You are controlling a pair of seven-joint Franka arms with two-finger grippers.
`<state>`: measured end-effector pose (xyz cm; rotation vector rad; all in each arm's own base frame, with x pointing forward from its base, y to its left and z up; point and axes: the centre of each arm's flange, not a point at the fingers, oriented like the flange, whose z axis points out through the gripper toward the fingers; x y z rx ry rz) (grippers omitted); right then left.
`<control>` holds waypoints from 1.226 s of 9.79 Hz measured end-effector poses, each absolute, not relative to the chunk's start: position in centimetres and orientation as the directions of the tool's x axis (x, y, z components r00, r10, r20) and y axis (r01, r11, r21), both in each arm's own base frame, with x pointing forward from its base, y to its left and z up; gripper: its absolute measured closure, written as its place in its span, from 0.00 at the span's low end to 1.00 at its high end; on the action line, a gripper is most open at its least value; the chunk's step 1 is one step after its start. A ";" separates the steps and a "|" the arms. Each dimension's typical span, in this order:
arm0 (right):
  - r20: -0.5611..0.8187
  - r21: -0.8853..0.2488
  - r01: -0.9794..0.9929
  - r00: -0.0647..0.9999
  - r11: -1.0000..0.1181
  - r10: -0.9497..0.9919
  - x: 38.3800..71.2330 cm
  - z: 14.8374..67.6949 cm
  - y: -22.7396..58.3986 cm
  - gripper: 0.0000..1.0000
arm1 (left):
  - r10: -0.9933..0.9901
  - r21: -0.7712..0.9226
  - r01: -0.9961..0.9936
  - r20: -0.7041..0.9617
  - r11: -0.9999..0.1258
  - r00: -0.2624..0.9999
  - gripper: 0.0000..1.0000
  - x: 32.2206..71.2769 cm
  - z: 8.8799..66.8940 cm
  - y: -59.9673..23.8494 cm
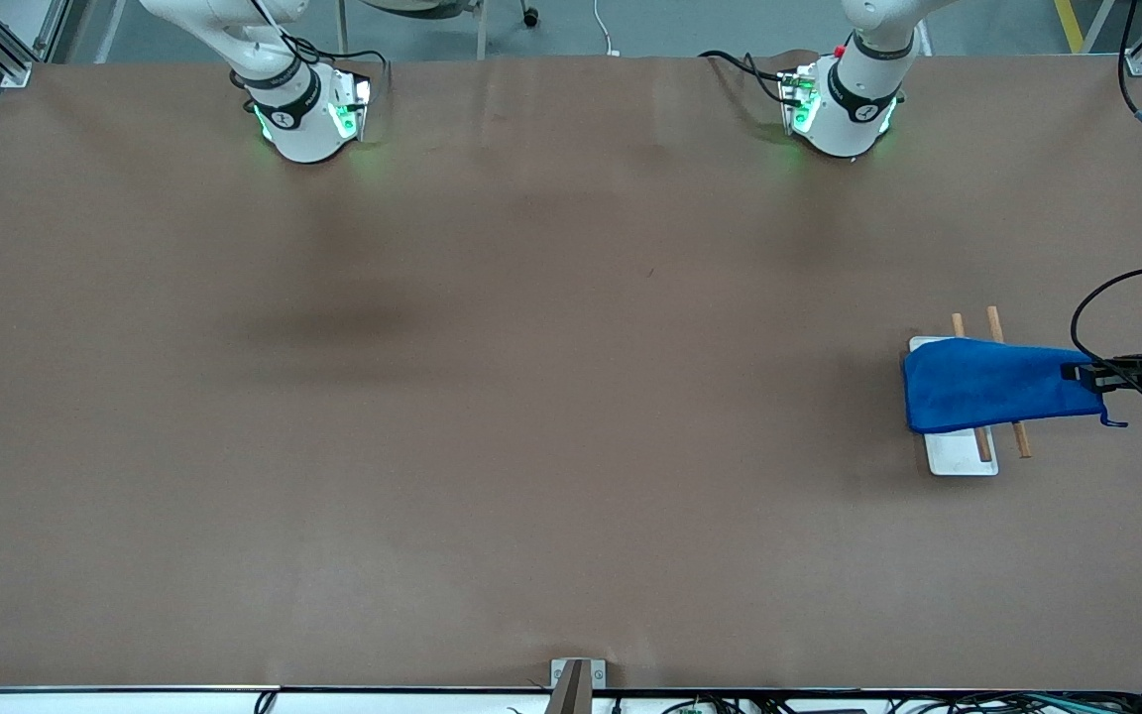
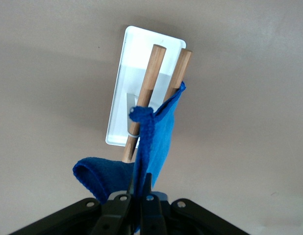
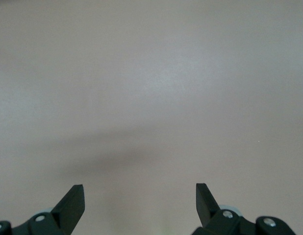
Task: Right arm passes towel to left arm to hang
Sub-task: 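Drape the towel over the wooden dowels with the left gripper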
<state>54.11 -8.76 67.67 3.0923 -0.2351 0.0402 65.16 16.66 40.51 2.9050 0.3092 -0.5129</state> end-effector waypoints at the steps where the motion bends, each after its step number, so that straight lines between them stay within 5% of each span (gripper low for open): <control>1: 0.028 0.038 -0.161 0.987 -0.986 -0.160 54.1 67.7 -8.7 0.00 | 0.170 0.127 0.227 -0.352 -0.966 0.920 0.98 65.1 40.5 17.0; 12: 0.026 0.037 -0.175 0.984 -0.984 -0.174 54.0 67.6 -8.9 0.00 | 0.197 0.151 0.275 -0.393 -0.950 0.898 0.98 64.1 34.9 22.8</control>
